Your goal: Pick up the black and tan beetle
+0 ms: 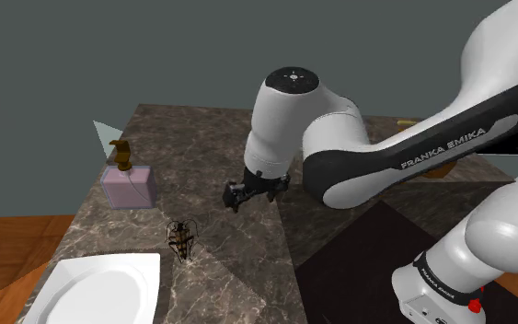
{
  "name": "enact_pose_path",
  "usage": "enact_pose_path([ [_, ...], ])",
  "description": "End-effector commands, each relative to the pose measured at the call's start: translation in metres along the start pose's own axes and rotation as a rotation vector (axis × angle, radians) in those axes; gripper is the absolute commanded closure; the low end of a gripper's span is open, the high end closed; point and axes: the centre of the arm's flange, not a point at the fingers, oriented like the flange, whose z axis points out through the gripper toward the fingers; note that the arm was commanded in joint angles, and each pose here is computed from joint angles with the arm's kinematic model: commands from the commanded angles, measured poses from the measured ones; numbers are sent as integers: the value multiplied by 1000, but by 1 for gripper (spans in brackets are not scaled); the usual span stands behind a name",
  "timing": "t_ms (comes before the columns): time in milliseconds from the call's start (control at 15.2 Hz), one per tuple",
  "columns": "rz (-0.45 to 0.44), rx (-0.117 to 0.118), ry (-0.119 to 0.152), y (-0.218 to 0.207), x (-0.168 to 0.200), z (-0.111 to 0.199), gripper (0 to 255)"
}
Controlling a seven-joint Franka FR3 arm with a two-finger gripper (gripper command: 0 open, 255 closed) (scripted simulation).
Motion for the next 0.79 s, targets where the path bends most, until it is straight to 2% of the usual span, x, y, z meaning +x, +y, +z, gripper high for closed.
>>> enact_pose_path([
  [0,24,0,13,-26,0,14,0],
  [726,131,-25,66,-152,4,93,0],
])
